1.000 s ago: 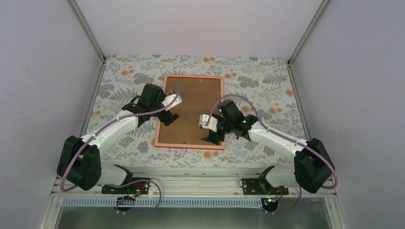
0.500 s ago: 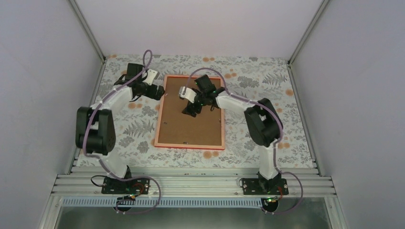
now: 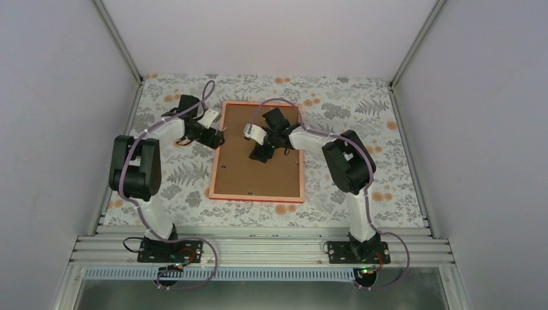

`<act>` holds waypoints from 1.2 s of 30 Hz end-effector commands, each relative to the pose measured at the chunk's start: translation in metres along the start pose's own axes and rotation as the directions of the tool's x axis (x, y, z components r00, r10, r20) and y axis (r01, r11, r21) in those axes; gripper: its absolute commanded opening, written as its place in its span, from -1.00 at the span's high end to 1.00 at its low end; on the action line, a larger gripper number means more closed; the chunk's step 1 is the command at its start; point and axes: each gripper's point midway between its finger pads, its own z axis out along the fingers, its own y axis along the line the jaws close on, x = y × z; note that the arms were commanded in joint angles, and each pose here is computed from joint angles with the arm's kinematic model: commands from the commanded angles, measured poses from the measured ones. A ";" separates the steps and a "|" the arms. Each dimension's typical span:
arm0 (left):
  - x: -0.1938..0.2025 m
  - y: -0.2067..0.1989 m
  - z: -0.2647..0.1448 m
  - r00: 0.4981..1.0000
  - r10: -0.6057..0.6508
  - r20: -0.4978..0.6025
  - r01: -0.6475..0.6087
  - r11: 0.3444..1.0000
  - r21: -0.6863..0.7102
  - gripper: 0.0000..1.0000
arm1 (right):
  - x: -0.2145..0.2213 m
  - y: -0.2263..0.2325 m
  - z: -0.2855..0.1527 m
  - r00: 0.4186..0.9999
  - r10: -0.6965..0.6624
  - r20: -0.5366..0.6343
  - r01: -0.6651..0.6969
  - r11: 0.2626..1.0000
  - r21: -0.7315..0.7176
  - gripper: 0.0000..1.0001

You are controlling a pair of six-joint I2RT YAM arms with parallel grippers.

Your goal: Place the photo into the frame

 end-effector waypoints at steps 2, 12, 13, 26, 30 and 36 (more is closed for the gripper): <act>0.036 -0.023 -0.027 0.998 0.026 -0.051 -0.024 0.999 0.040 -0.82 | -0.022 0.042 -0.014 0.998 -0.065 -0.009 0.064 0.997 -0.038 -0.65; 0.067 -0.043 -0.018 0.994 0.016 -0.106 -0.007 0.996 0.087 -0.86 | -0.017 0.098 0.024 0.988 -0.156 -0.009 0.154 0.981 -0.118 -0.48; 0.067 -0.044 -0.015 0.994 0.010 -0.112 -0.001 0.997 0.082 -0.87 | -0.008 0.098 0.029 0.989 -0.146 -0.031 0.141 0.982 -0.122 -0.46; 0.099 -0.046 0.010 0.966 0.058 -0.250 -0.059 0.998 0.001 -0.82 | 0.039 0.105 0.040 0.985 -0.119 -0.122 0.105 0.988 -0.116 -0.43; 0.113 -0.040 0.002 0.948 0.105 -0.300 -0.116 0.993 -0.019 -0.64 | 0.041 0.105 0.039 0.985 -0.115 -0.126 0.101 0.989 -0.111 -0.42; 0.127 -0.033 -0.006 0.918 0.173 -0.356 -0.194 0.981 -0.021 -0.51 | 0.047 0.108 0.037 0.985 -0.115 -0.132 0.100 0.989 -0.113 -0.40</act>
